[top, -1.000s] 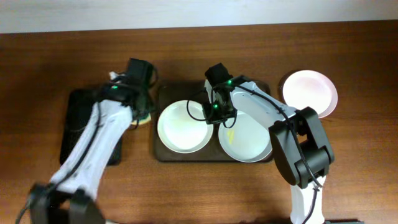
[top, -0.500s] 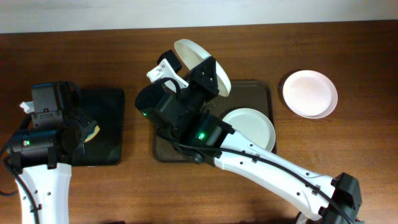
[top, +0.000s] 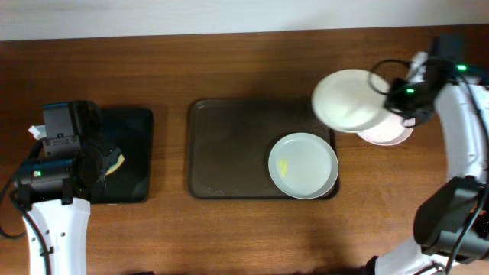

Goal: Clean dirty plates on tray and stack at the side
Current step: 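Carry the white plate with the right gripper onto the pink plate, then grasp the pale green plate rim with the right gripper and pull it center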

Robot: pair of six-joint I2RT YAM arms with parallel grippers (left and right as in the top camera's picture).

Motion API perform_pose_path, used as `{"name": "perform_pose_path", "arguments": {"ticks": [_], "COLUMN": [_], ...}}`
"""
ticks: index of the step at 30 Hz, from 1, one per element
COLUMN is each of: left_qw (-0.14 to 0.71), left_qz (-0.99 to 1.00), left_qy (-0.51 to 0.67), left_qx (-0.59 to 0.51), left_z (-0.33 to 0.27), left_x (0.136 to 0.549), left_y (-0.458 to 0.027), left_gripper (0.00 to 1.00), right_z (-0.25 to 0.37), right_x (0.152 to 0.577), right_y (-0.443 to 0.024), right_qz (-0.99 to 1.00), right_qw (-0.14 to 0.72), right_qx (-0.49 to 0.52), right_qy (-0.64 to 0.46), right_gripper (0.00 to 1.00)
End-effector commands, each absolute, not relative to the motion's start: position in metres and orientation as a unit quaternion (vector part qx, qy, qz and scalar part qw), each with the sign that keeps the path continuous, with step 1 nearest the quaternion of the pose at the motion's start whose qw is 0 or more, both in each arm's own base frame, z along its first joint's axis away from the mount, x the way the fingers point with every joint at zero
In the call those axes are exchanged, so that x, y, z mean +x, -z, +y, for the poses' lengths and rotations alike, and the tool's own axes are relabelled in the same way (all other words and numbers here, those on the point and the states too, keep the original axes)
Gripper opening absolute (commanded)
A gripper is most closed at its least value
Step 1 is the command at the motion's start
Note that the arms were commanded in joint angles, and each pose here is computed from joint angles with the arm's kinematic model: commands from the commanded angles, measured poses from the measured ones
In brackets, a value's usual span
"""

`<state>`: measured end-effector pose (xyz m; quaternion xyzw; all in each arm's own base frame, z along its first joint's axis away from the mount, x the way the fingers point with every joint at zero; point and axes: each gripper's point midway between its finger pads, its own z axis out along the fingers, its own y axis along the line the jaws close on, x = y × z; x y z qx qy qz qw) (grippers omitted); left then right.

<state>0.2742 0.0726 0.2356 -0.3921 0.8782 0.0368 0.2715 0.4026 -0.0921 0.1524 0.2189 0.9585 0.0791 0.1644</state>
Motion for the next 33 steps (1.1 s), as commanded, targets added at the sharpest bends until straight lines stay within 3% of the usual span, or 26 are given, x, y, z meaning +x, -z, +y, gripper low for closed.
{"name": "perform_pose_path", "arguments": {"ticks": [1, 5, 6, 7, 12, 14, 17, 20, 21, 23, 25, 28, 33], "left_qw": [0.274, 0.274, 0.274, 0.274, 0.273, 0.273, 0.271, 0.271, 0.271, 0.271, 0.271, 0.27, 0.271], "left_qz": [0.876, 0.876, 0.876, 0.876, 0.876, 0.876, 0.877, 0.877, 0.877, 0.877, 0.877, 0.877, 0.877], "left_qy": [-0.042, -0.042, -0.042, -0.042, -0.042, -0.042, -0.042, -0.042, -0.042, -0.042, -0.042, -0.04, -0.04], "left_qx": [-0.396, -0.396, -0.396, -0.396, -0.395, -0.395, -0.395, -0.395, -0.396, -0.396, -0.396, -0.395, -0.395], "left_z": [0.075, 0.075, 0.075, 0.075, 0.075, 0.075, 0.075, 0.075, 0.075, 0.075, 0.075, 0.074, 0.075], "left_x": [0.274, 0.274, 0.274, 0.274, 0.274, 0.274, 0.273, 0.273, 0.273, 0.273, 0.273, 0.273, 0.273], "left_y": [-0.236, -0.236, -0.236, -0.235, -0.235, -0.235, -0.235, -0.235, -0.235, -0.235, -0.235, -0.234, -0.235], "left_gripper": [0.0, 0.0, 0.0, 0.0, 0.0, 0.0, 0.0, 0.0, 0.0, 0.0, 0.0, 0.0, 0.0], "right_z": [-0.14, -0.172, -0.175, -0.175, -0.159, -0.104, -0.002, 0.038, 0.045, 0.04, 0.04, 0.04, 0.036], "right_x": [0.408, 0.412, 0.41, 0.408, 0.391, 0.374, 0.331, 0.302, 0.299, 0.3, 0.303, 0.317, 0.31], "right_y": [-0.135, -0.098, -0.09, -0.088, -0.149, -0.173, -0.134, -0.084, -0.066, -0.053, -0.04, -0.029, -0.005], "right_qz": [0.943, 0.943, 0.944, 0.945, 0.94, 0.95, 0.987, 0.995, 0.996, 0.996, 0.996, 0.997, 0.996], "right_qw": [0.178, 0.159, 0.148, 0.143, 0.16, 0.136, 0.004, -0.046, -0.044, -0.034, -0.028, -0.009, -0.045], "right_qx": [0.265, 0.288, 0.291, 0.292, 0.297, 0.262, 0.115, 0.042, 0.053, 0.067, 0.07, 0.069, 0.07], "right_qy": [-0.091, -0.048, -0.04, -0.039, -0.042, -0.104, -0.117, -0.075, -0.065, -0.041, -0.042, -0.042, -0.027], "right_gripper": [0.04, 0.04, 0.24, 0.3, 0.49, 0.85, 0.85, 0.82, 0.64, 0.61, 0.46, 0.45, 0.42]}}
